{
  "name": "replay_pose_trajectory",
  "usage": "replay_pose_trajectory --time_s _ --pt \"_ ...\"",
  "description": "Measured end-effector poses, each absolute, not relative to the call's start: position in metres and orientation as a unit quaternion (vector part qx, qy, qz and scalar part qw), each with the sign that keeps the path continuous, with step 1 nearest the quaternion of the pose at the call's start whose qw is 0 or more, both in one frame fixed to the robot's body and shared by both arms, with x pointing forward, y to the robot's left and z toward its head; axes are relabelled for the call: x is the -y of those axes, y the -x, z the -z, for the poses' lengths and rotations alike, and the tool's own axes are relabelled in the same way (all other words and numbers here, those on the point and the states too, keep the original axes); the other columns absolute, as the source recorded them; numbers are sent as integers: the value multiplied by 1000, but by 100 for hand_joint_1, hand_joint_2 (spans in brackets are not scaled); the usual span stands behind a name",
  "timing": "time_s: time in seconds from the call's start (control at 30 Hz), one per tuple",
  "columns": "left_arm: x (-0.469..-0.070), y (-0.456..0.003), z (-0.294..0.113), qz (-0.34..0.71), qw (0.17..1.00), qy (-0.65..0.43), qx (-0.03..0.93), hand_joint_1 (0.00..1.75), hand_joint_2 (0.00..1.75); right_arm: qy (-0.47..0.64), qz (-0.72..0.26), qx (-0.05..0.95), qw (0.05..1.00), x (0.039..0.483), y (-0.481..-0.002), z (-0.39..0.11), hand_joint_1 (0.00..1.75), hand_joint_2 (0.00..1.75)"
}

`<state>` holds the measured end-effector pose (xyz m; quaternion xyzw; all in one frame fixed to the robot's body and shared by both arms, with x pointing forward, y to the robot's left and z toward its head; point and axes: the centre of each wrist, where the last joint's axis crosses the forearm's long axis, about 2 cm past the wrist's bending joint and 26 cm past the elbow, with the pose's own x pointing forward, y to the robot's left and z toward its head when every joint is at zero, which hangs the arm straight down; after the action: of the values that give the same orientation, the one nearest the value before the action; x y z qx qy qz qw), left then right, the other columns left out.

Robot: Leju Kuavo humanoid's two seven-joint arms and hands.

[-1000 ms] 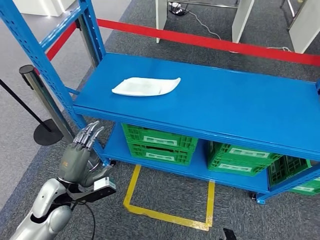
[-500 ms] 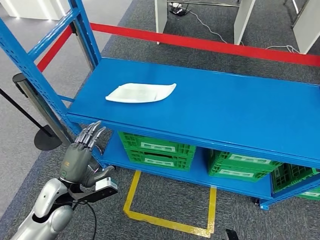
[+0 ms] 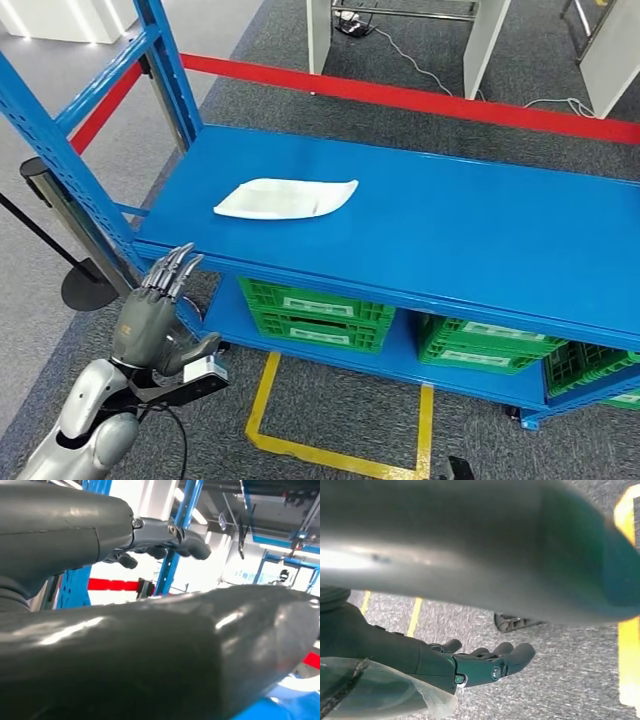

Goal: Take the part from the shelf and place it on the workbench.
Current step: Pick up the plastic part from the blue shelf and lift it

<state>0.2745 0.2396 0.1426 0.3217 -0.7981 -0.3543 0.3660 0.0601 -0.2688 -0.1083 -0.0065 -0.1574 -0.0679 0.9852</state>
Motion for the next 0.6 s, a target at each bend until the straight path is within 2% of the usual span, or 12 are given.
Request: replay_pose_trajectory --time_s 0.6 --pt "-238 -275 -143 356 363 -319 800 0 0 6 78 159 984 270 -61 108 0 0"
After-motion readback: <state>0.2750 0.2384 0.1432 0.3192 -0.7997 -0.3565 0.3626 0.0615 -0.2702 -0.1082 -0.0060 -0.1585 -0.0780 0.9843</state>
